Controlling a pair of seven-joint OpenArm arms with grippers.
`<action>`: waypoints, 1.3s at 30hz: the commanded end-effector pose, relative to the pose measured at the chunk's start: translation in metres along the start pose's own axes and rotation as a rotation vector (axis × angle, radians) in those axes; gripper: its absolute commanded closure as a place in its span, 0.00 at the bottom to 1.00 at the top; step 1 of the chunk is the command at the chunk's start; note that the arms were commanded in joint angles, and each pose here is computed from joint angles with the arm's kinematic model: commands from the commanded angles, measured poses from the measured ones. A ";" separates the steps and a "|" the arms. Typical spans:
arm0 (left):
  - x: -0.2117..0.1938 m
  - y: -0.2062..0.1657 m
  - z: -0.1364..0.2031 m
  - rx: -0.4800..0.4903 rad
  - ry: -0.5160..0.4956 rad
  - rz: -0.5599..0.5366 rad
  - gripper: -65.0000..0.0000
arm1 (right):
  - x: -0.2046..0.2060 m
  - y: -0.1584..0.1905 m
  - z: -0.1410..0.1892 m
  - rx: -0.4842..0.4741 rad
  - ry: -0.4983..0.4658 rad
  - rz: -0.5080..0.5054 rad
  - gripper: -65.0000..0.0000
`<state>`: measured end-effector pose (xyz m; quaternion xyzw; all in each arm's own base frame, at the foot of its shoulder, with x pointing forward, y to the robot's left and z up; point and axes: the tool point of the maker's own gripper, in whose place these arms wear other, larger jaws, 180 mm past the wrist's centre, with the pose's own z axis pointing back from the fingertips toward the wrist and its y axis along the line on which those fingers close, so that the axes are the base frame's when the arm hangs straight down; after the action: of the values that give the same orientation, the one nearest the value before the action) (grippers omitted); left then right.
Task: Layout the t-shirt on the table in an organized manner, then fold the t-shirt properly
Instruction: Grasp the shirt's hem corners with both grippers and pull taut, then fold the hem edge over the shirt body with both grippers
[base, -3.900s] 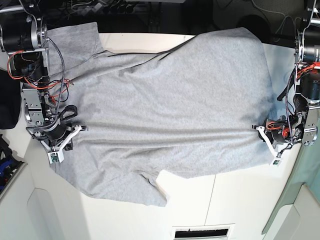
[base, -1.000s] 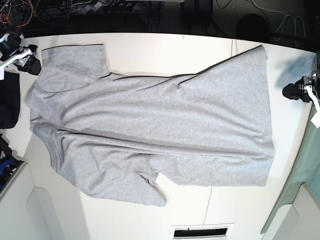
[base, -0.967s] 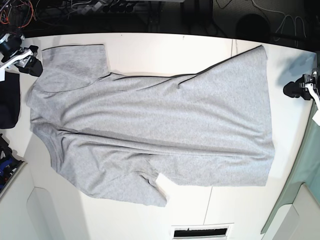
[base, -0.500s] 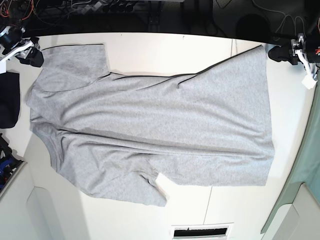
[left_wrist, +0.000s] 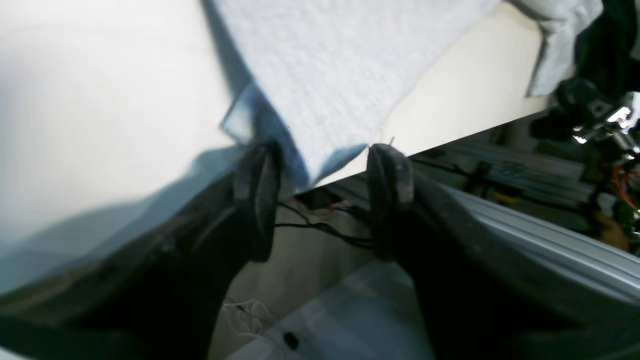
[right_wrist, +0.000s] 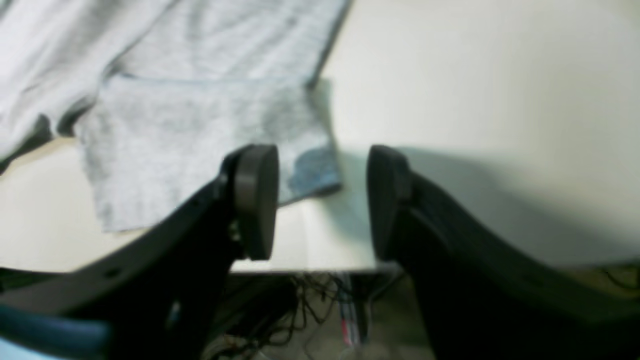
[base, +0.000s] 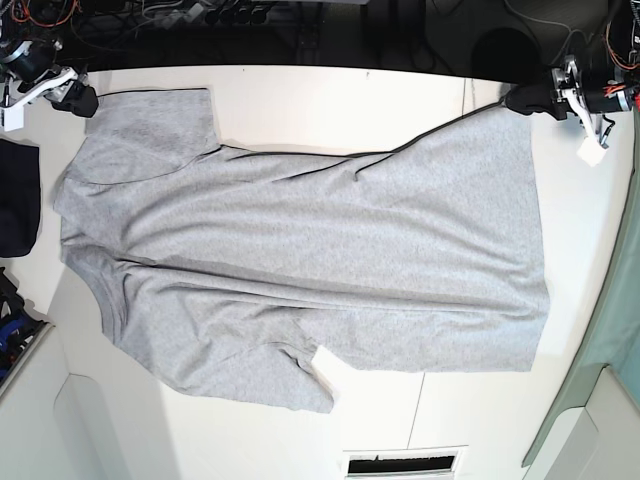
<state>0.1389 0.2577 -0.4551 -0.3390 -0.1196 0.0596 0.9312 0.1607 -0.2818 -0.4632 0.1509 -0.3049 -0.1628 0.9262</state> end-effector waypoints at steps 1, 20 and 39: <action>0.000 0.000 0.003 0.007 0.015 -0.016 0.51 | -0.001 0.001 0.000 0.009 0.020 0.023 0.55; 0.071 -0.019 0.065 -0.033 -0.238 -0.080 1.00 | 0.036 0.009 0.017 0.028 -0.083 0.057 1.00; 0.130 -0.034 0.100 0.107 -0.390 -0.301 1.00 | 0.130 0.016 0.073 0.058 -0.364 0.053 1.00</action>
<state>0.2283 0.3080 -0.3511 -0.2628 -0.3209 -0.0019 0.9099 0.2087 -0.3216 -0.3527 0.1477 -0.4442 -0.1582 0.8694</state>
